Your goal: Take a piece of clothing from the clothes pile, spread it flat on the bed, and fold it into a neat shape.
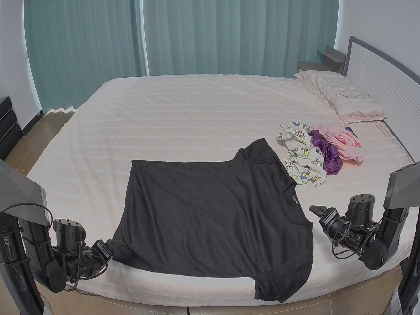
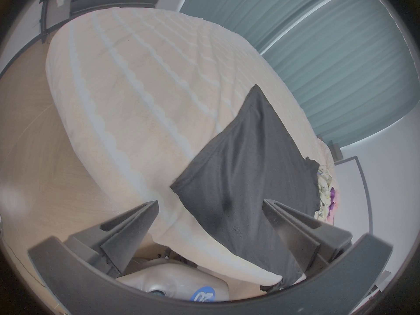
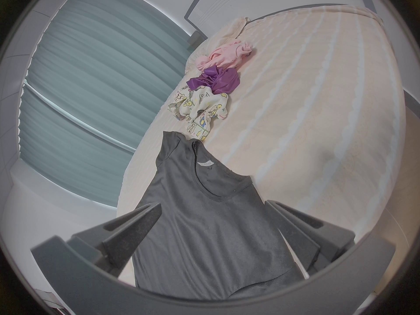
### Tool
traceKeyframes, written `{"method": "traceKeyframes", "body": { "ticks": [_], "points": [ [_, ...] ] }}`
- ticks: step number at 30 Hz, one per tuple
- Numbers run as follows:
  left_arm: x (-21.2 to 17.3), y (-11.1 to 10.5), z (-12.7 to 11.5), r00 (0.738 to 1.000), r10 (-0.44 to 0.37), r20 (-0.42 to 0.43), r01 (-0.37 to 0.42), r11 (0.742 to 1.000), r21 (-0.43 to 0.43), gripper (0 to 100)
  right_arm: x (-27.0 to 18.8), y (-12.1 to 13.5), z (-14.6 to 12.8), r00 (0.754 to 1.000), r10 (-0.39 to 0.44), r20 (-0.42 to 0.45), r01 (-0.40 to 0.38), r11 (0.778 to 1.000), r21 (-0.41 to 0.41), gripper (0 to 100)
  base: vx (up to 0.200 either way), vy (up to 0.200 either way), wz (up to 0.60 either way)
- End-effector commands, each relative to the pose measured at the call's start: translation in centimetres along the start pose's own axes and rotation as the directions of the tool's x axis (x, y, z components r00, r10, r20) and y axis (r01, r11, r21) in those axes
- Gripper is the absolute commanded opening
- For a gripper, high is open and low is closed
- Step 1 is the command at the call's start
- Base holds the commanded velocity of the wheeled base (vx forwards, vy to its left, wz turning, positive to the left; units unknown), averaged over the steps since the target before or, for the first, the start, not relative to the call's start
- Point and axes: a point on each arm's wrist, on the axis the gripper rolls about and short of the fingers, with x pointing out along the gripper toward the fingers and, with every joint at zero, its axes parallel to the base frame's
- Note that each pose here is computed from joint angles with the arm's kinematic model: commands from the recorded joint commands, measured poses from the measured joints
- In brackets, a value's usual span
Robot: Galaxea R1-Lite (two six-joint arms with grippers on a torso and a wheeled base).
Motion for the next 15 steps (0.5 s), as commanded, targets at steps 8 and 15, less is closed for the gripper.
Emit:
{"method": "traceKeyframes", "body": {
  "ticks": [8, 15],
  "points": [
    [2.9, -0.1, -1.3, 0.996, 0.088, 0.031, -0.089, 0.996, 0.028, 100, 0.0, 0.1, -0.6, 1.0, 0.004, -0.02, -0.004, 1.0, -0.009, 100, 0.0, 0.0, 0.0],
    [4.0, -0.5, -1.6, 0.993, 0.104, 0.061, -0.107, 0.993, 0.051, 0, 0.1, -0.2, -0.8, 1.0, -0.011, -0.024, 0.01, 1.0, -0.018, 100, 0.0, 0.0, 0.0]
  ]
}}
